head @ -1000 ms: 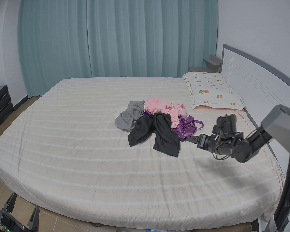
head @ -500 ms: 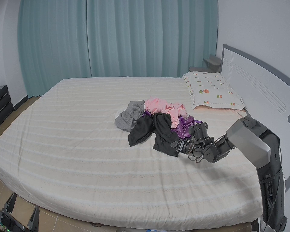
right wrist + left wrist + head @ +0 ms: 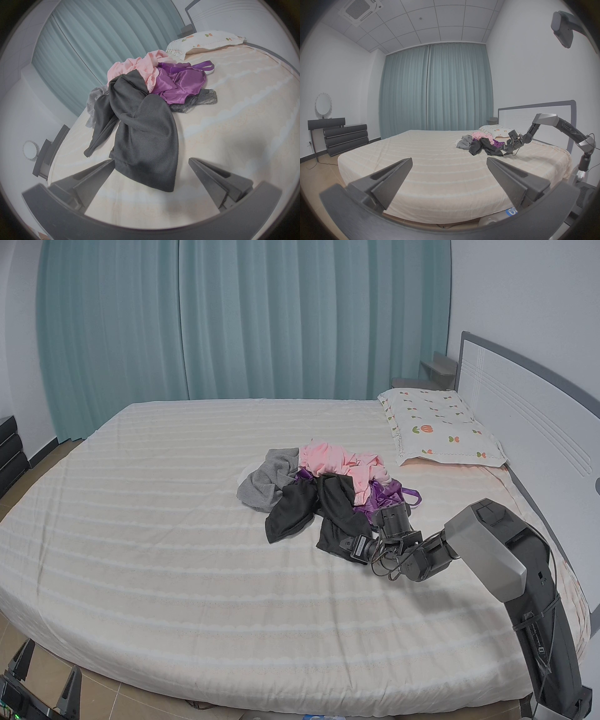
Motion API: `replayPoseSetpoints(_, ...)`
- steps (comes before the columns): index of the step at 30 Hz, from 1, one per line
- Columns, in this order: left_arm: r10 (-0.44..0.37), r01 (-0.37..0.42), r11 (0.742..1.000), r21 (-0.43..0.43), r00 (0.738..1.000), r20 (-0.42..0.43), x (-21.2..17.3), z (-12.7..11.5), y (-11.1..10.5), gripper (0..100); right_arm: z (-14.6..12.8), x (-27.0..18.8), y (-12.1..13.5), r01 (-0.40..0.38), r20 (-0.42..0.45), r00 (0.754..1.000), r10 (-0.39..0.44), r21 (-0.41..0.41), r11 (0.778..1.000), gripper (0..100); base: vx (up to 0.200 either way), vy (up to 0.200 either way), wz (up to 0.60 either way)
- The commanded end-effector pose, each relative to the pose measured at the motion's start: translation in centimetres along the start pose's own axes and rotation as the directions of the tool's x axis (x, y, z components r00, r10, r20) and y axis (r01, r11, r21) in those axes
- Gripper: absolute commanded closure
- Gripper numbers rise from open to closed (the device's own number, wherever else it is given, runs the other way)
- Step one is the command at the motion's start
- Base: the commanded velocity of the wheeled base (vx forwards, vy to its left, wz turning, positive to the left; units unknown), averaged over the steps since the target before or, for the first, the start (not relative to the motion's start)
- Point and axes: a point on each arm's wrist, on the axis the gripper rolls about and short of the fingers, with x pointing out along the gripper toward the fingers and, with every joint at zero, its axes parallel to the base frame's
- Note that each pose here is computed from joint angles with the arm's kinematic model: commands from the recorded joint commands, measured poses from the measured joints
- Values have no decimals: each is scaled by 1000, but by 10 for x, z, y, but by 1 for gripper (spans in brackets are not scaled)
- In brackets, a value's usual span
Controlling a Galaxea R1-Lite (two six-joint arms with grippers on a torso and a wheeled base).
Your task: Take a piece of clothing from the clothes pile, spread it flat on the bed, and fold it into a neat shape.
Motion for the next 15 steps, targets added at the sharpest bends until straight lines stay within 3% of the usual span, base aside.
replayPoseSetpoints(1,0,0,1000,0,1000,-9,1,-5,0,0,-3,13,1,-3,19,1000,3,15,1000,0,0,0,0)
replayPoseSetpoints(7,0,0,1000,0,1000,-9,1,-5,0,0,-4,21,5,-5,39,999,4,22,1000,0,0,0,0)
replayPoseSetpoints(8,0,0,1000,0,1000,-11,1,-5,0,0,-5,23,5,-4,40,999,3,26,1000,100,0,0,0)
replayPoseSetpoints(15,0,0,1000,0,1000,-9,1,-5,0,0,-5,21,7,0,33,999,-1,26,1000,100,0,0,0)
